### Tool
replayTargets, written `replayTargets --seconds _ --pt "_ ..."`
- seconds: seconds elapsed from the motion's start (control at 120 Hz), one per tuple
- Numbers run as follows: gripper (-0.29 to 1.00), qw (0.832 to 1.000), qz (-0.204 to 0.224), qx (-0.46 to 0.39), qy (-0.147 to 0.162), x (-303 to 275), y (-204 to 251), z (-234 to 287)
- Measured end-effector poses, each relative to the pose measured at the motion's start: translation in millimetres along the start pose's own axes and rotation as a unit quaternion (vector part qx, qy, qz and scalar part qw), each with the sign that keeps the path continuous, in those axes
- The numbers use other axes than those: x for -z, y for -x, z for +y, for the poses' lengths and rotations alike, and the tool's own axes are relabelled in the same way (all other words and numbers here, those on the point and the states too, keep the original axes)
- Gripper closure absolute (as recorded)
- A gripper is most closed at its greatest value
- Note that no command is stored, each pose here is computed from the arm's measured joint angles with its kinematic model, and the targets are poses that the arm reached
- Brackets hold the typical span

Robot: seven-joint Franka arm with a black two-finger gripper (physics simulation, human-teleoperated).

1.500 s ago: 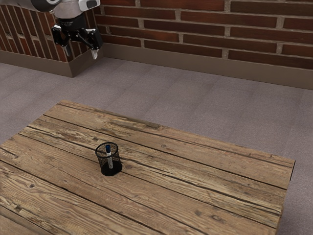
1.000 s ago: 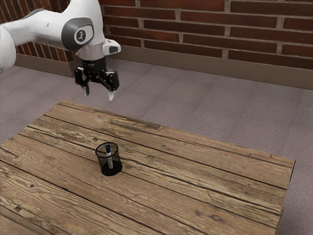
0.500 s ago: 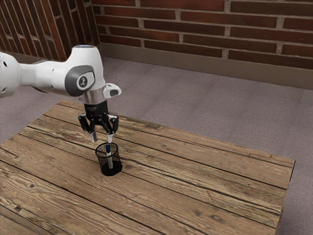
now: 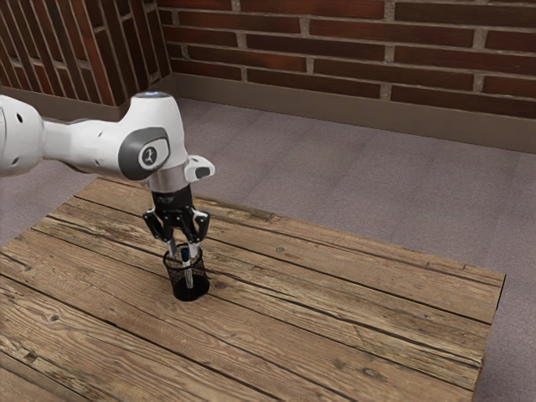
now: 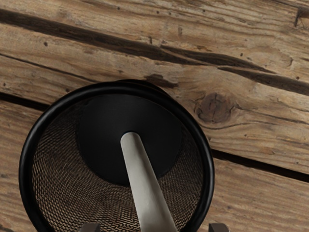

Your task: Take the marker out of the pen holder and place it to the left of the pen holder.

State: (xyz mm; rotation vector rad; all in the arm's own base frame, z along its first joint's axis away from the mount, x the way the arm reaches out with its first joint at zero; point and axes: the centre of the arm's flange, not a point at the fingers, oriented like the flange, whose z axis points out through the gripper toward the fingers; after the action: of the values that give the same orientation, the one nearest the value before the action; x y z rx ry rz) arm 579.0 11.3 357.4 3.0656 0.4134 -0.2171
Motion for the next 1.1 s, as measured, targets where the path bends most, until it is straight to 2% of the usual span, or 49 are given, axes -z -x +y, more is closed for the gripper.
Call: replayTargets --seconds 0.275,0.767,1.1 --pt "0.58 1.0 0.005 0.0 -0.002 1.4 -0.3 -0.1" --pt "0.67 1.0 -0.007 0.001 -0.008 -3.2 6.9 -1.8" --pt "0.7 0.999 0.031 0.003 -0.029 54.9 50.0 -4.7"
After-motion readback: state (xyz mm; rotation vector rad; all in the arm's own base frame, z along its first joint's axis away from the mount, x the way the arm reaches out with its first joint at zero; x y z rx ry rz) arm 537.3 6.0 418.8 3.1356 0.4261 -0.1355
